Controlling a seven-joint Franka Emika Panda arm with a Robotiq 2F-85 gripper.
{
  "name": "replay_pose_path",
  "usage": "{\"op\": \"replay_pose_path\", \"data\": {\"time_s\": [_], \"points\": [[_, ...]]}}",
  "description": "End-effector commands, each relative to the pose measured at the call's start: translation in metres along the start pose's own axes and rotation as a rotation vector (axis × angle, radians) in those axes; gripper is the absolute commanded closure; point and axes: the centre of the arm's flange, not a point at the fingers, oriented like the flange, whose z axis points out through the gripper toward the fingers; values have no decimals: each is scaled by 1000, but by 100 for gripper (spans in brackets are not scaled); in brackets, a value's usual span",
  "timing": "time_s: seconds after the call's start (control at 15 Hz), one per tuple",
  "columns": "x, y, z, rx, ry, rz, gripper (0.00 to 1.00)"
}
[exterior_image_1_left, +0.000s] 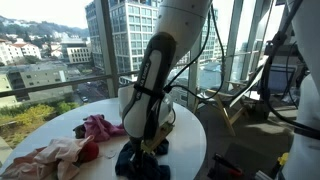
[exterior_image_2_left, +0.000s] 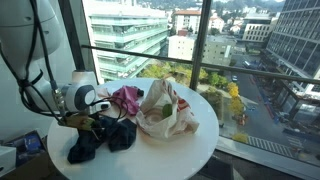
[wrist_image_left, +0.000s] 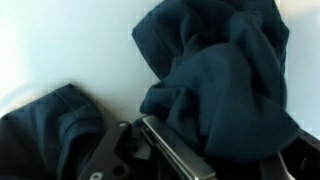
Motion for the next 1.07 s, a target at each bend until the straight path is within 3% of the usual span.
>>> {"op": "replay_pose_path", "data": {"time_s": [0.0, 0.4, 0.67, 1.0], "points": [[-4, 13, -22, -12, -11, 16, 95], [7, 58, -80, -50, 147, 124, 95], [23, 100, -129, -92, 286, 222, 95], [49, 141, -193, -140, 397, 312, 95]]}}
